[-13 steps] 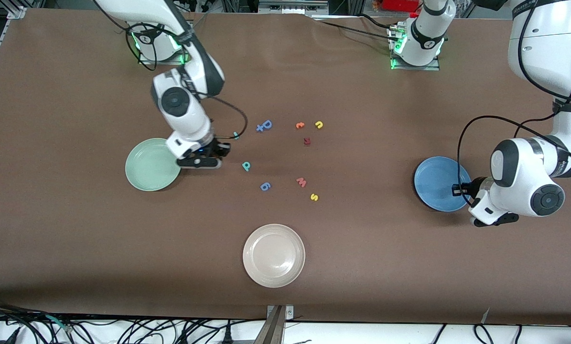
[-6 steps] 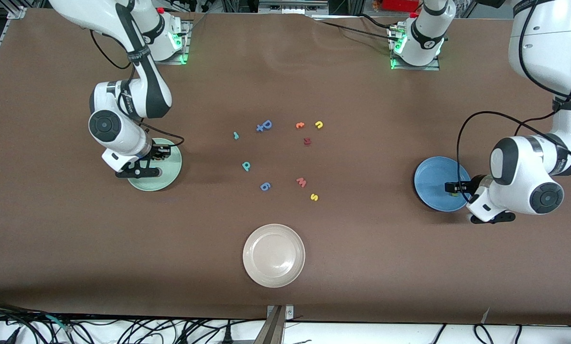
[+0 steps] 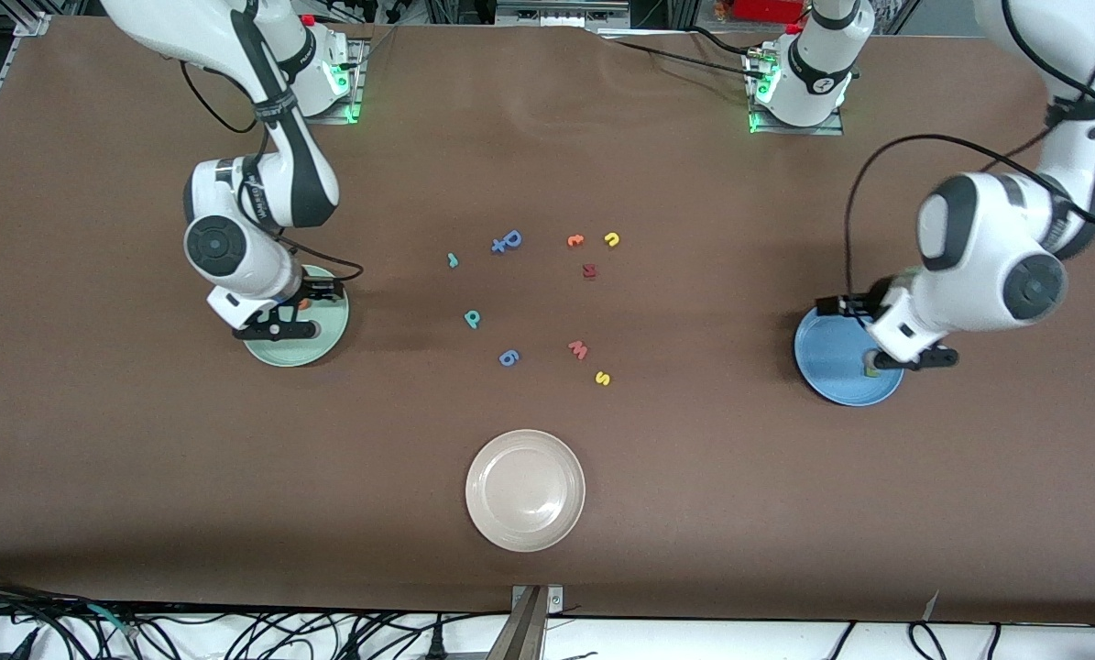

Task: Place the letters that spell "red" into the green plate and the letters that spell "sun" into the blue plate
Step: 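Release the green letter while the right gripper drops orange on the green plate, then grasp the yellow letter with the left gripper while the right gripper grasps teal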

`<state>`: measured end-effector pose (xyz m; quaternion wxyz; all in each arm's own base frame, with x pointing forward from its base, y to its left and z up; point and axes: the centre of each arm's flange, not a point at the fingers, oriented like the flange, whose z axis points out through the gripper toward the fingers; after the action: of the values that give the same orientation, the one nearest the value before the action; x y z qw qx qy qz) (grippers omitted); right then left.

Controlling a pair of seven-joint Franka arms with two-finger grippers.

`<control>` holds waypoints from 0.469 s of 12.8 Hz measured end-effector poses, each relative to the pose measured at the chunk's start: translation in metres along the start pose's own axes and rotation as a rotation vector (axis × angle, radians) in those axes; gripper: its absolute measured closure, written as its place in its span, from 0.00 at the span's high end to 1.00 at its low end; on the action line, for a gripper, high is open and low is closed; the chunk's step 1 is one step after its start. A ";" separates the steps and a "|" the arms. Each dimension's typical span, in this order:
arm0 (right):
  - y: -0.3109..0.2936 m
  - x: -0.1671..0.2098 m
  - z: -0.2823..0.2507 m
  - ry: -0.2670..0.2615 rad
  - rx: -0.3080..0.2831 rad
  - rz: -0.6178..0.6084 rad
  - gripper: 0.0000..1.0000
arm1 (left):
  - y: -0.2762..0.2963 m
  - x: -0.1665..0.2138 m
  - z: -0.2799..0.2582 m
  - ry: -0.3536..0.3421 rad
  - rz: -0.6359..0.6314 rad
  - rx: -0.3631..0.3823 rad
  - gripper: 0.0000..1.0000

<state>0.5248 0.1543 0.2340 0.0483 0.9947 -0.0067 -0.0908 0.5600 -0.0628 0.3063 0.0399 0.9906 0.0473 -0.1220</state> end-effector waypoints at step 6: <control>-0.140 -0.056 0.005 0.025 0.056 0.258 0.93 | 0.187 -0.090 0.060 0.161 -0.221 -0.009 1.00</control>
<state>0.4691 0.2944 0.2258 0.0319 0.9876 -0.1364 -0.0711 0.4785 -0.2616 0.2826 0.0267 0.9857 0.1598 -0.0457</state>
